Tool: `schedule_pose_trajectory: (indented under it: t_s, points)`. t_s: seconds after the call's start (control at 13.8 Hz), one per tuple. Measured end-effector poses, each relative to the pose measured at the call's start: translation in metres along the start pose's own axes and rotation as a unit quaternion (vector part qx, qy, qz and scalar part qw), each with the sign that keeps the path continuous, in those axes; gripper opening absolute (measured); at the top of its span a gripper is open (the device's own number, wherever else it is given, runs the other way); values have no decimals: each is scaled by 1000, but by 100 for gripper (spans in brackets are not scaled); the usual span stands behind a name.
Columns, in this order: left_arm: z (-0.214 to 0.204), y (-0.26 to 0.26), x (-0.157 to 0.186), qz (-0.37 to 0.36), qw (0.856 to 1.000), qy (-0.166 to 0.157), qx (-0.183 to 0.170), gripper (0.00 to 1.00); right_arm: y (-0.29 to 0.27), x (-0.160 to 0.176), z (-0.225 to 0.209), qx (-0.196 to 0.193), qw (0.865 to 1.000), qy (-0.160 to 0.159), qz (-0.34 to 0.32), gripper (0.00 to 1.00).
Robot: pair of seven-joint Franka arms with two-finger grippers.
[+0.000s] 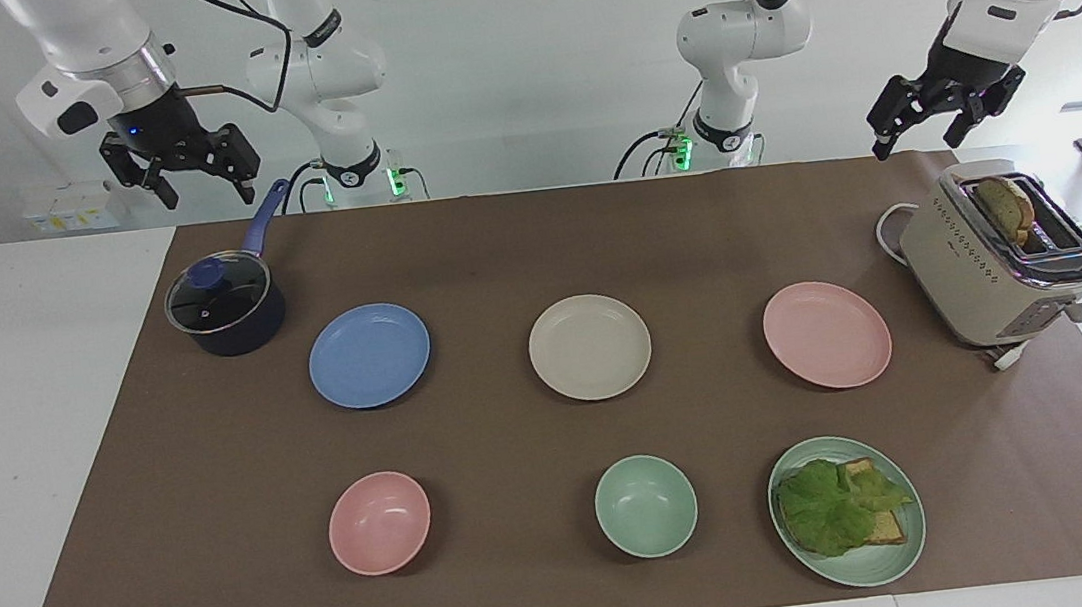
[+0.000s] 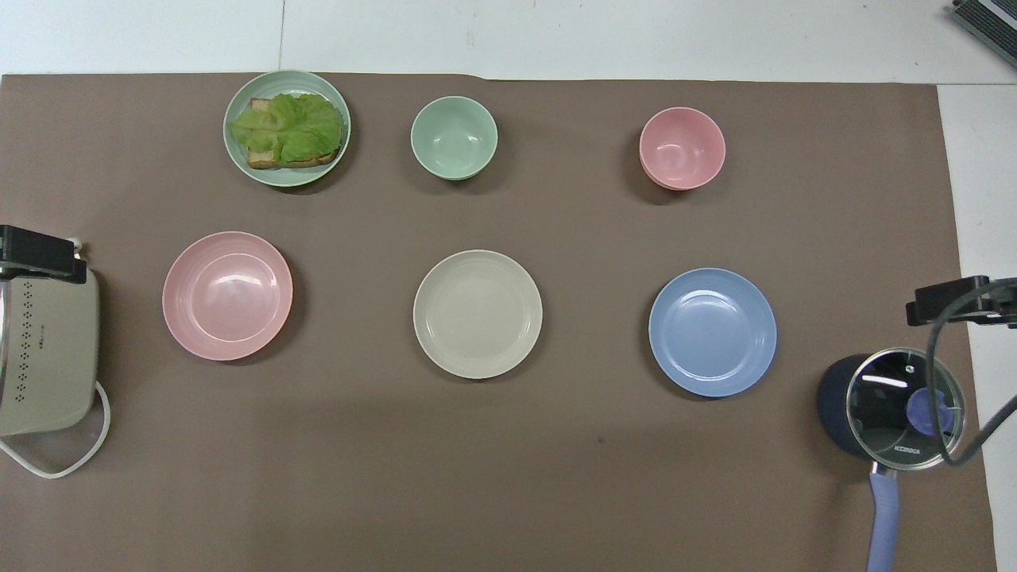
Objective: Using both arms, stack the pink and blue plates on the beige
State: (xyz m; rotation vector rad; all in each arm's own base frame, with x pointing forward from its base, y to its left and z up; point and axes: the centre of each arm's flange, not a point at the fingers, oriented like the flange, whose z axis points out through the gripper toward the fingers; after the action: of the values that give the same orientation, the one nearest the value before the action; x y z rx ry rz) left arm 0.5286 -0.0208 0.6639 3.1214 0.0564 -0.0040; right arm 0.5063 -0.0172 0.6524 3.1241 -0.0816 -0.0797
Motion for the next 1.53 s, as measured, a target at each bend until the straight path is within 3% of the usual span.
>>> schedule_pose_trajectory:
  t_s: [0.44, 0.65, 1.16, 1.53]
  points:
    - [26, -5, -1, -5, 1000, -31, 2, 100, 0, -1, 1, 0, 1000, -1, 0, 100]
    - [82, -15, 9, -15, 999, -36, 2, 100, 0, -1, 1, 0, 1000, -1, 0, 100]
    - [209, -65, 22, -51, 999, -14, 1, 100, 0, -2, 0, 0, 1000, 0, 0, 100]
    - [302, -78, 39, -63, 997, -35, 3, 100, 0, -2, 0, 0, 1000, 0, 0, 100]
